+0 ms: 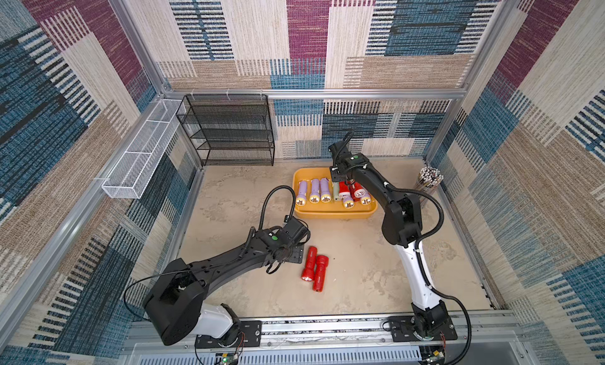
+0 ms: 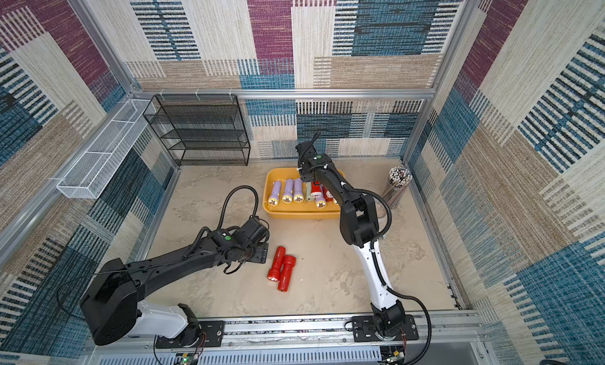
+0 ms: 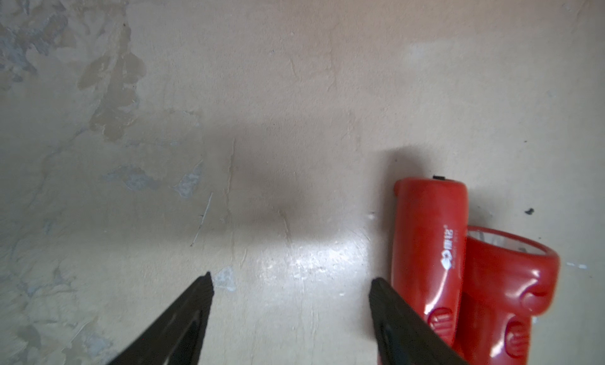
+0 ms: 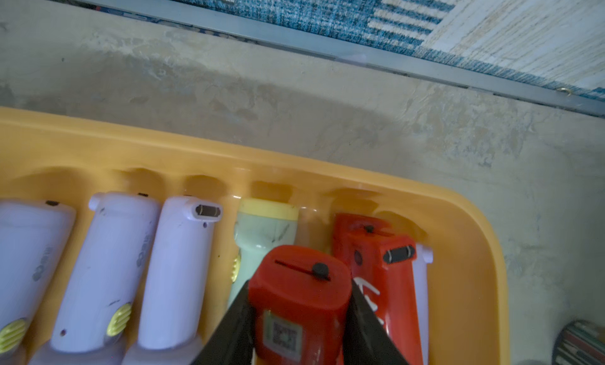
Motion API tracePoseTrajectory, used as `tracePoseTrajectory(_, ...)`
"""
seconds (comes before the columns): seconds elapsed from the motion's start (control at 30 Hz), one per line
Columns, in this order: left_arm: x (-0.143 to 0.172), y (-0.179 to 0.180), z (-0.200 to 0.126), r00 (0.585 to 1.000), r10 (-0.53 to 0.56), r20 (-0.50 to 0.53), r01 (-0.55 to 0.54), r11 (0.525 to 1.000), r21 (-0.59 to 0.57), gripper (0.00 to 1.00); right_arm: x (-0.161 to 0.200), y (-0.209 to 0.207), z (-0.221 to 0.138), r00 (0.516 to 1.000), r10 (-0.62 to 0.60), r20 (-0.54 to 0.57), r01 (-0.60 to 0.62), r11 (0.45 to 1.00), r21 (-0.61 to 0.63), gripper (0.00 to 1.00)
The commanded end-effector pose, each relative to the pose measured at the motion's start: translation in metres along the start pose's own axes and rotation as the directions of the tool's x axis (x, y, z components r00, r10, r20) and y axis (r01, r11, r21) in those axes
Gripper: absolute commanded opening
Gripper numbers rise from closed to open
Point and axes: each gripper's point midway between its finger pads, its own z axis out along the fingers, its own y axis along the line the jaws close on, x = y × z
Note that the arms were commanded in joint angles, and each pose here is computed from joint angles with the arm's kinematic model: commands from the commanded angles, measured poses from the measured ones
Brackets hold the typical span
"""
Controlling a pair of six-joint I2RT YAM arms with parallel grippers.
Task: Put the flashlights into the storage boxes
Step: Place the flashlight at the storage box, then pick up the flashlight from the center of the board.
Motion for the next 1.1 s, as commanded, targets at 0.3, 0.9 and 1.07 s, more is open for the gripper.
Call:
tracePoseTrajectory(0.3, -0.008, 0.002, 0.002, 1.0, 0.003, -0.007, -0.003, 1.0, -0.031, 0.79, 0.002, -0.019, 0.013, 1.0, -0.013, -0.013, 0.014, 0.998, 0.059, 0.69)
tracePoseTrajectory(0.9, 0.008, 0.012, -0.036, 0.994, -0.097, 0.045, 0.094, 0.993, 0.07, 0.79, 0.096, 0.034, -0.127, 0.996, 0.085, -0.013, -0.084, 0.921, -0.38, 0.7)
tracePoseTrajectory(1.07, 0.017, 0.014, -0.039, 0.992, -0.123, 0.035, 0.119, 0.988, 0.094, 0.79, 0.159, 0.064, -0.163, 0.995, 0.074, -0.068, -0.098, 0.866, -0.49, 0.67)
